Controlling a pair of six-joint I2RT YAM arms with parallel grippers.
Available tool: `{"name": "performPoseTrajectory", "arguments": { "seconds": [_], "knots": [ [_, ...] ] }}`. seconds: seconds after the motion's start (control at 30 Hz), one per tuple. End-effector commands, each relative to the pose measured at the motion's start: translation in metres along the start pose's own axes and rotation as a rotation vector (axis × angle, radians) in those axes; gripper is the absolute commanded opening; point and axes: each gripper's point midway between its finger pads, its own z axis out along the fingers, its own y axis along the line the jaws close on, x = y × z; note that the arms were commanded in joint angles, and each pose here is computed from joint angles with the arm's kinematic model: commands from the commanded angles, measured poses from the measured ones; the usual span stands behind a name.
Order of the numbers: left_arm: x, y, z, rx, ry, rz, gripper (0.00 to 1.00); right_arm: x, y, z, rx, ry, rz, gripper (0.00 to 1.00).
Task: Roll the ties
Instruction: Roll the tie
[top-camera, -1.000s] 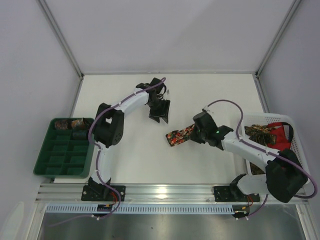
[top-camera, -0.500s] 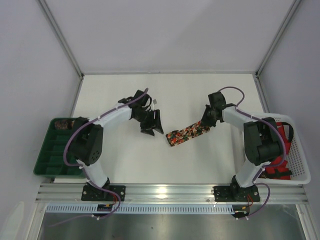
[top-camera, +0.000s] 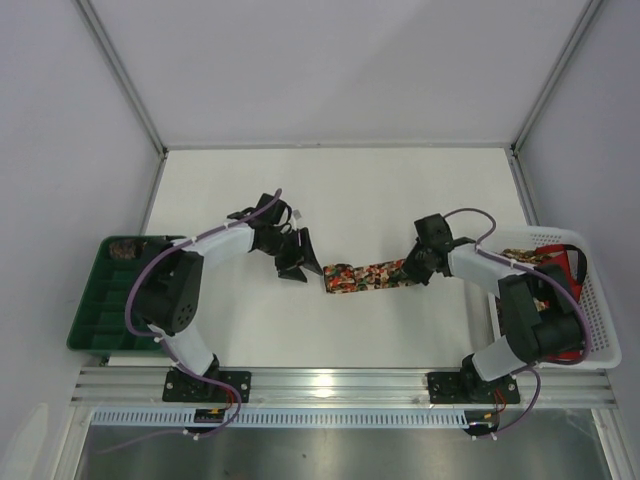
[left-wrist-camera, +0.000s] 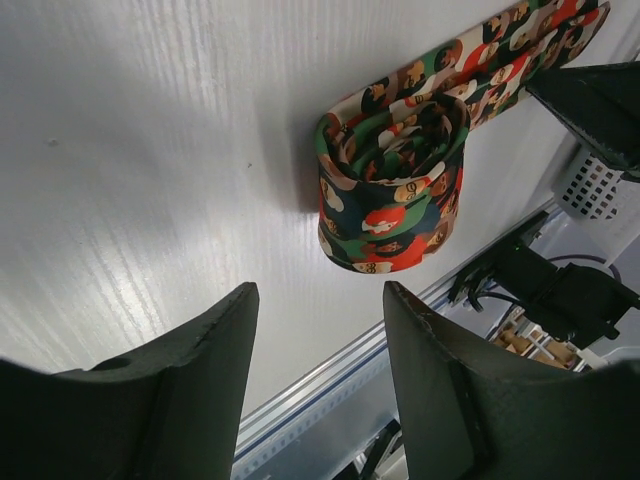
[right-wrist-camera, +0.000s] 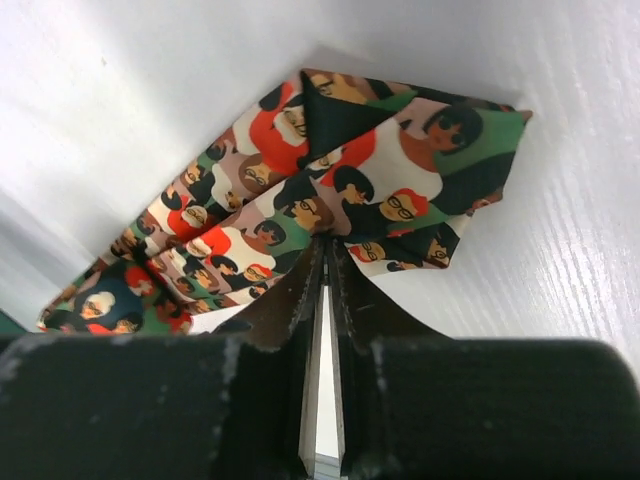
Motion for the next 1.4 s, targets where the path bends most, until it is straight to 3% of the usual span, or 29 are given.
{"name": "performPoseTrajectory", "arguments": {
  "seconds": [0.0, 0.13, 0.17, 0.23, 0.33, 0.5, 0.63, 0.9, 1.03, 1.17, 1.37],
  "knots": [
    [-0.012, -0.009, -0.012, 0.042, -0.043, 0.029, 0.59, -0.011, 0.023, -0.009, -0.038, 0.008, -0.09, 0.11],
    [-0.013, -0.005, -0.012, 0.037, -0.046, 0.04, 0.58, -0.022, 0.069, -0.024, -0.167, 0.036, -0.316, 0.2],
    [-0.012, -0.003, -0.011, 0.033, -0.041, 0.037, 0.57, -0.022, 0.086, -0.029, -0.221, 0.045, -0.361, 0.27],
    [-0.011, -0.004, -0.01, 0.05, -0.032, 0.032, 0.56, -0.006, 0.107, -0.036, -0.338, 0.133, -0.449, 0.38],
    [0.001, -0.01, -0.008, 0.144, -0.015, 0.009, 0.57, 0.016, 0.133, -0.049, -0.485, 0.242, -0.51, 0.42],
    [0.003, -0.028, -0.007, 0.303, -0.05, -0.009, 0.6, 0.053, 0.147, -0.055, -0.594, 0.396, -0.544, 0.39],
    [0.004, -0.032, -0.009, 0.342, -0.074, -0.009, 0.56, 0.066, 0.146, -0.048, -0.573, 0.419, -0.556, 0.32],
    [0.006, -0.023, -0.028, 0.234, -0.154, 0.049, 0.43, 0.079, 0.174, -0.072, -0.844, 0.526, -0.507, 0.26],
    [0.003, -0.021, -0.035, 0.225, -0.168, 0.047, 0.41, 0.1, 0.181, -0.068, -0.98, 0.625, -0.53, 0.1],
    [0.0, -0.02, -0.041, 0.22, -0.18, 0.049, 0.41, 0.113, 0.171, -0.055, -1.02, 0.664, -0.541, 0.02],
    [0.001, -0.014, -0.046, 0.209, -0.186, 0.054, 0.41, 0.118, 0.158, -0.024, -0.996, 0.674, -0.482, 0.0]
  ]
}}
